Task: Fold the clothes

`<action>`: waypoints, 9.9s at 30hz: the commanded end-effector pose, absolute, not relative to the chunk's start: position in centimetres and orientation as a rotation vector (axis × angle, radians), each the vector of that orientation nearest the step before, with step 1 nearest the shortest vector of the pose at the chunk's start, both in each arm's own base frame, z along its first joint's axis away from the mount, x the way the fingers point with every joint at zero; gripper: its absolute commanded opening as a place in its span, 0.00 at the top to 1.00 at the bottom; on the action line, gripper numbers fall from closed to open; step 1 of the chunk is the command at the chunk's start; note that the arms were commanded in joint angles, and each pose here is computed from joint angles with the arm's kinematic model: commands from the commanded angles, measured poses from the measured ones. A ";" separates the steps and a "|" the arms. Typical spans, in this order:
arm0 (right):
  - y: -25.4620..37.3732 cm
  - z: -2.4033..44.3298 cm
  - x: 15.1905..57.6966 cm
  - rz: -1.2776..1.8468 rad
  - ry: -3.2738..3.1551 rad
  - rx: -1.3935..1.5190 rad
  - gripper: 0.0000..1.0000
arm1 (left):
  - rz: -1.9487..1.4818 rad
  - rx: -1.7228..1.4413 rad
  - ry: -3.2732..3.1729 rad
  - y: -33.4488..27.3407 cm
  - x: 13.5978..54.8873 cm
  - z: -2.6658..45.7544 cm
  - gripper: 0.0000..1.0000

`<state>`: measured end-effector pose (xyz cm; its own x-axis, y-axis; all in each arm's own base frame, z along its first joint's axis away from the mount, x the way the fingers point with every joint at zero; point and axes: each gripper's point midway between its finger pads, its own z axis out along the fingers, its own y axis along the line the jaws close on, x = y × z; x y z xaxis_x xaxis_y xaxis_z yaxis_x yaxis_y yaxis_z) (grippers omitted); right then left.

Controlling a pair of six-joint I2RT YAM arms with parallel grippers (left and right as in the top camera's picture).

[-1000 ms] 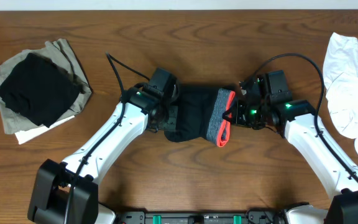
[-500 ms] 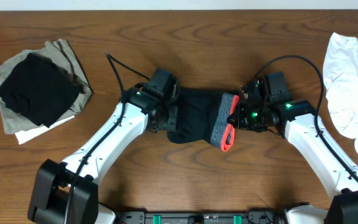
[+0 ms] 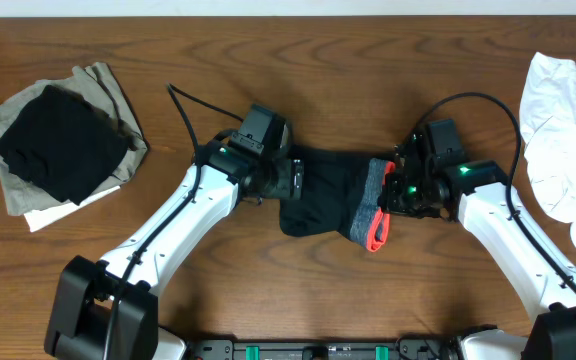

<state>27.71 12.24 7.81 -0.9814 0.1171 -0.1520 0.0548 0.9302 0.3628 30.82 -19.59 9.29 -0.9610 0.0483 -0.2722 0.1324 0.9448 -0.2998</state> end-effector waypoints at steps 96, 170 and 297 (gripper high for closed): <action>10.8 0.5 34.5 0.430 2.909 0.088 0.46 | -0.406 0.116 2.871 -18.9 31.7 10.9 0.38; 19.6 15.5 37.2 0.766 2.359 -0.447 0.99 | -0.376 0.111 2.877 -18.5 31.6 10.8 0.37; 10.5 1.3 30.3 0.372 2.927 -0.125 0.58 | -0.691 0.248 2.958 -24.4 34.0 0.3 0.49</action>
<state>29.75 10.57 2.09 -0.9810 -0.0667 -0.1822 -0.1126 0.9605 0.2545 35.96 -23.93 1.07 -0.9693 0.1131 -0.2182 0.1917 0.9034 -0.3835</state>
